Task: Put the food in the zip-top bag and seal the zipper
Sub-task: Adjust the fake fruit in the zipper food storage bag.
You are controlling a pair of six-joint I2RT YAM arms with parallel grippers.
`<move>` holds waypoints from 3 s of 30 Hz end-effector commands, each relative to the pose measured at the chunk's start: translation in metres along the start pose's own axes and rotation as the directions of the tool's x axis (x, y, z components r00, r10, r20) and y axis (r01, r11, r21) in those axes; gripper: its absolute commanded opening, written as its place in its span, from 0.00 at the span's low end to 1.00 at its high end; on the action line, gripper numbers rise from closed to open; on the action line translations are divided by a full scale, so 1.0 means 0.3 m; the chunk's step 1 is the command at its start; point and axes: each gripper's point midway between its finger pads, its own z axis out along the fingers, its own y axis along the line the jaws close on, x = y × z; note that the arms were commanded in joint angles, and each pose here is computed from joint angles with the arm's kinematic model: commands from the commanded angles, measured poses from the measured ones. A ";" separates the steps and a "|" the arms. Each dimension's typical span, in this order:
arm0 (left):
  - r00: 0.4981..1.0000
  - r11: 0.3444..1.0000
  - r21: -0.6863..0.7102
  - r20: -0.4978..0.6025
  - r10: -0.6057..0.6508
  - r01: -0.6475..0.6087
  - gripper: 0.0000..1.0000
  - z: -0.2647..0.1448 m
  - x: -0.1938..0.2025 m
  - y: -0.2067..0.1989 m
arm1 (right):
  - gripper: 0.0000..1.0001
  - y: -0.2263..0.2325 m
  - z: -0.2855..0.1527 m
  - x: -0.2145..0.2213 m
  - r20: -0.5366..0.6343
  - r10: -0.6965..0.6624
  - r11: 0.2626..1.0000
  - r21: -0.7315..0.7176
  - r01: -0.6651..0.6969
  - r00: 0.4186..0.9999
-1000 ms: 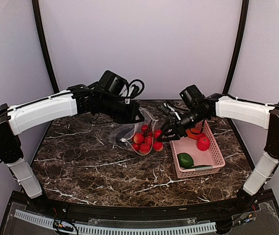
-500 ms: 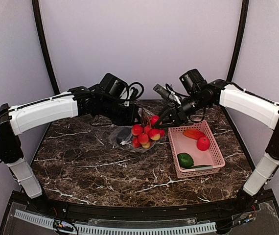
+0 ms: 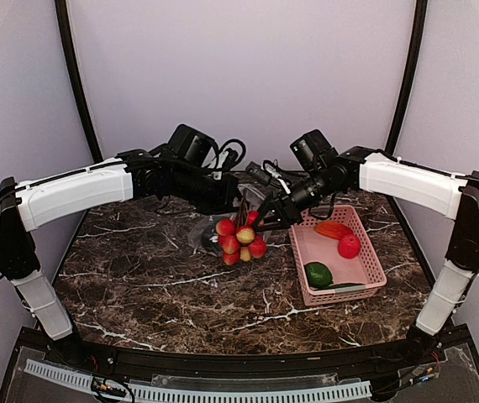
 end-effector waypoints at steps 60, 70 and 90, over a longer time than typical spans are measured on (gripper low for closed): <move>0.988 0.966 -0.218 -0.036 -0.148 0.137 0.01 0.096 0.003 0.256 | 0.99 0.317 -0.468 -0.293 0.073 -0.002 0.929 0.369 -0.025 0.997; 0.990 0.970 -0.200 -0.014 -0.144 0.138 0.01 0.027 0.001 0.227 | 0.99 0.148 -0.276 -0.167 -0.024 -0.084 0.914 0.397 0.086 0.996; 0.991 0.997 0.006 0.116 -0.071 0.071 0.01 -0.070 -0.109 0.029 | 0.71 -0.240 -0.143 0.074 0.121 0.102 0.986 0.120 -0.117 0.987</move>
